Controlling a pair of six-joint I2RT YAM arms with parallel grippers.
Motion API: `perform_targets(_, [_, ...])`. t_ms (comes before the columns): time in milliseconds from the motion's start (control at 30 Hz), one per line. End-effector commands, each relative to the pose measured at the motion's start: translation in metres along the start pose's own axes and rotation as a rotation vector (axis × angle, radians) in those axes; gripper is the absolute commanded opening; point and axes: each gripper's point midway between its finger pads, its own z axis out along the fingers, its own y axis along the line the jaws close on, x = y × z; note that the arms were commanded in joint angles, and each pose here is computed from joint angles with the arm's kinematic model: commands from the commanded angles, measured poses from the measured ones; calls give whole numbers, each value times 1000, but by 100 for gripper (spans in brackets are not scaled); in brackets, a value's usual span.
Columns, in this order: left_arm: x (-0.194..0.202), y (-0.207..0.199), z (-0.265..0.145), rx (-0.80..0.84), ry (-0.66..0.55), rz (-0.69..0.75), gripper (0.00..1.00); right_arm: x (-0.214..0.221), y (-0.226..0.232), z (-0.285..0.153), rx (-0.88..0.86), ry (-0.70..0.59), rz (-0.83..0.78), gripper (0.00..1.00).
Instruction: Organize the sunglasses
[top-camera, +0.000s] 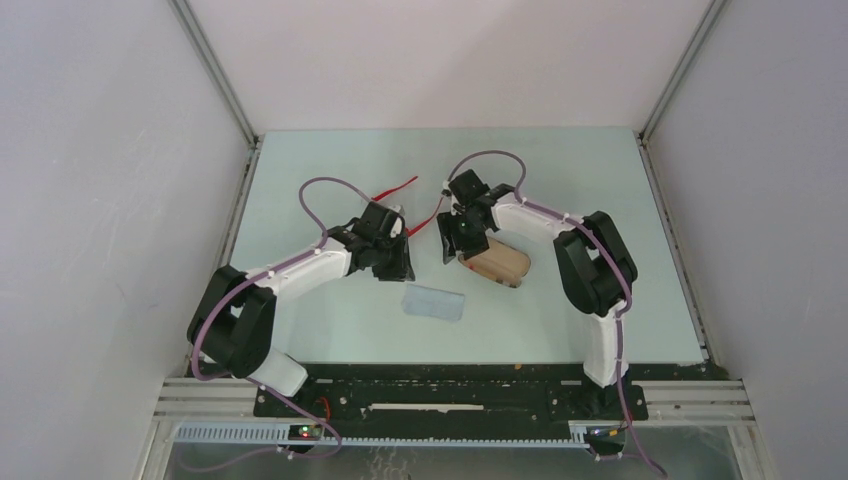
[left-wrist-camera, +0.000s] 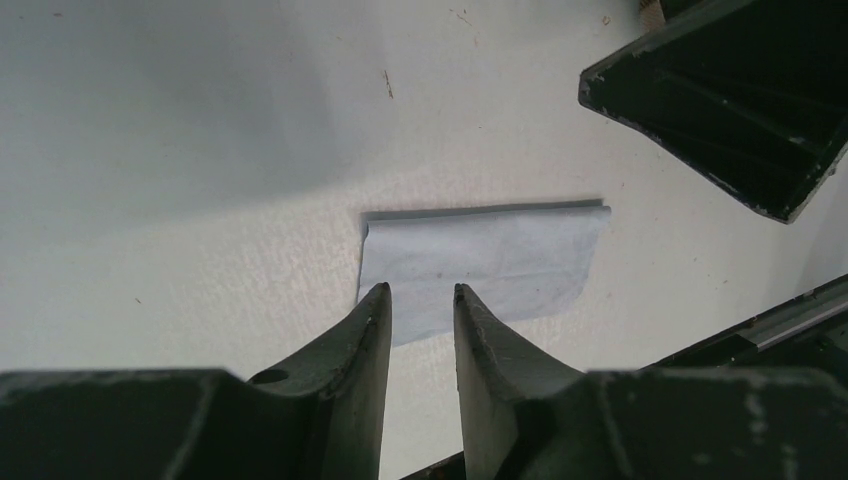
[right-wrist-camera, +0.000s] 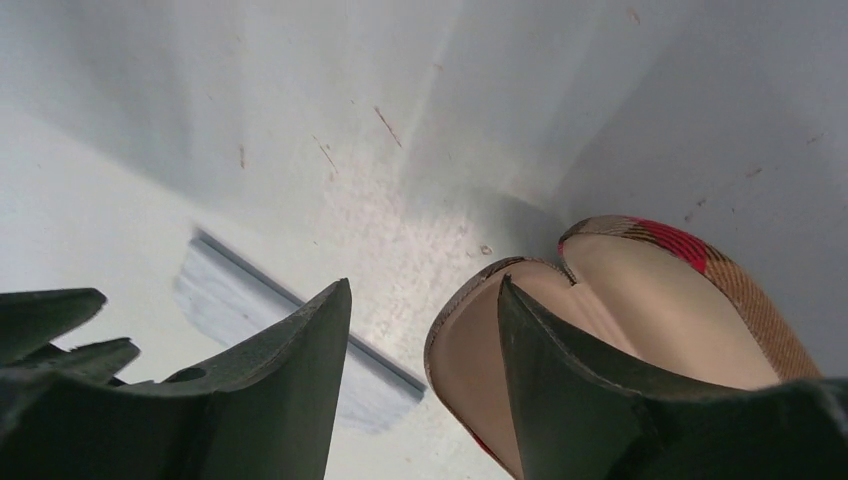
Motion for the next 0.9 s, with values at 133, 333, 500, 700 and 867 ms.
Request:
perform_targets(133, [8, 8, 0, -7, 4, 18, 36, -40, 24, -41, -13, -178, -4, 64])
perform_targets(333, [13, 1, 2, 37, 25, 20, 42, -27, 19, -78, 16, -311, 65, 64])
perform_targets(500, [22, 5, 4, 30, 48, 21, 46, 18, 26, -88, 1, -399, 136, 63])
perform_targets(700, [36, 15, 20, -6, 88, -8, 45, 77, 39, -82, 8, -452, 233, 62])
perform_targets(867, [43, 25, 27, -44, 93, -19, 44, 96, 48, -72, -96, -463, 387, 62])
